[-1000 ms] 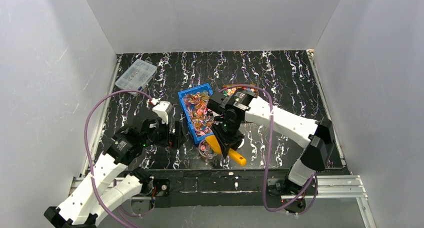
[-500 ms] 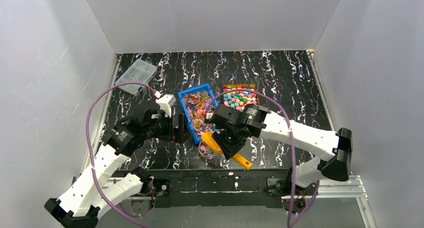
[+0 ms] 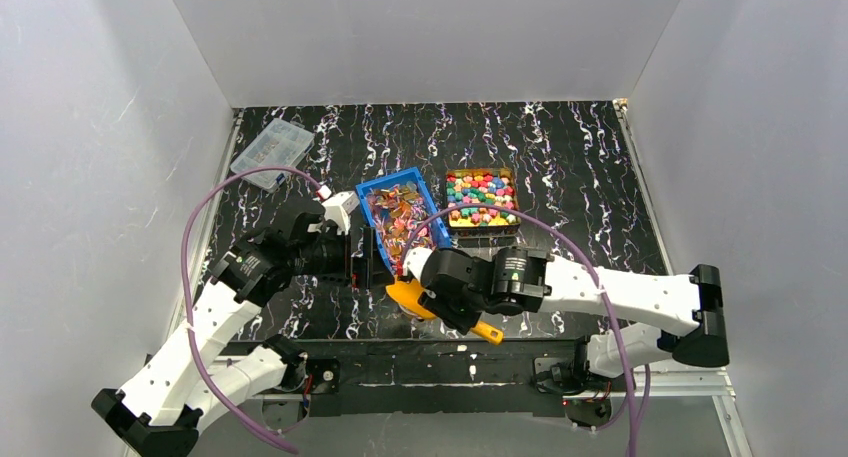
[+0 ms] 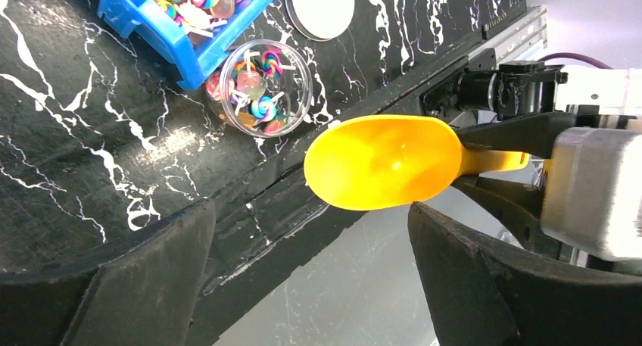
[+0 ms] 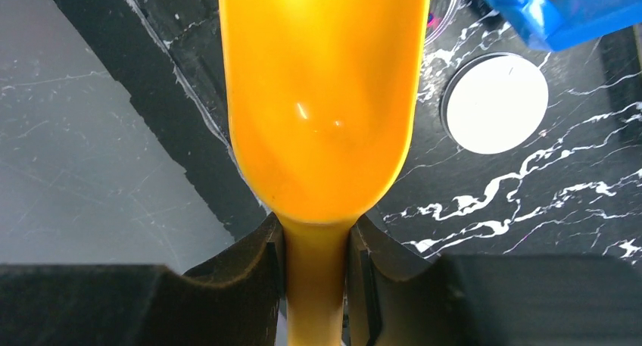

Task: Pack the candies
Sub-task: Adjust the spatula.

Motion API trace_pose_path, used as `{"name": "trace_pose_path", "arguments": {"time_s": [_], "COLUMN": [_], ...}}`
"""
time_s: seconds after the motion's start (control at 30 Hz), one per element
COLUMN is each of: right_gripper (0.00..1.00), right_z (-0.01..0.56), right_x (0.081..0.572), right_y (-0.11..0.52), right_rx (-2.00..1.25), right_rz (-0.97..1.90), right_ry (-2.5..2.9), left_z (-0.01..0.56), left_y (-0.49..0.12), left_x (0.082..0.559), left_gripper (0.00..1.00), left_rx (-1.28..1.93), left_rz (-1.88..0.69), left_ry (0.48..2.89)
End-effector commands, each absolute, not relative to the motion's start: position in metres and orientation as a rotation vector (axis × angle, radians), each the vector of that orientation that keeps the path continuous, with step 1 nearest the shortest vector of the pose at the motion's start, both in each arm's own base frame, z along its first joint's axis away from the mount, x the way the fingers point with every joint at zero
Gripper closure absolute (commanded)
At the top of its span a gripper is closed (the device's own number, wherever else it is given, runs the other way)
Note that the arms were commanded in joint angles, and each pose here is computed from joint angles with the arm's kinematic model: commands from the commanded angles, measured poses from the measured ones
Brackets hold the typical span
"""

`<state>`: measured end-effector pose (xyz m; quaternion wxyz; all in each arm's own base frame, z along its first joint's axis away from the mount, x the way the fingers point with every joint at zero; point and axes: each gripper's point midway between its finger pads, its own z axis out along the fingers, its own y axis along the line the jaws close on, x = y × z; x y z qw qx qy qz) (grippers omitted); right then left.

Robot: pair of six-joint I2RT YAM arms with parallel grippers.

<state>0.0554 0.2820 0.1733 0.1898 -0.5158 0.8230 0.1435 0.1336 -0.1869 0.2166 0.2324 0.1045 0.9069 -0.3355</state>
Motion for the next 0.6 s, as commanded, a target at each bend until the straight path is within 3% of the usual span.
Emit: {"name": "trace_pose_path", "arguments": {"time_s": [0.0, 0.57], "right_gripper": [0.99, 0.99], "right_z": [0.197, 0.229], "right_x": [0.066, 0.058], "right_y": [0.294, 0.293], "right_rx": [-1.416, -1.375], "right_rz": [0.464, 0.585], "right_ry": [2.13, 1.88], "left_z": [0.224, 0.214], "left_y": [-0.19, -0.189], "left_x": [0.12, 0.127], "left_gripper": [0.02, 0.02], "left_rx": [0.299, 0.252], "left_rz": [-0.987, -0.931], "left_ry": [2.518, 2.58]}}
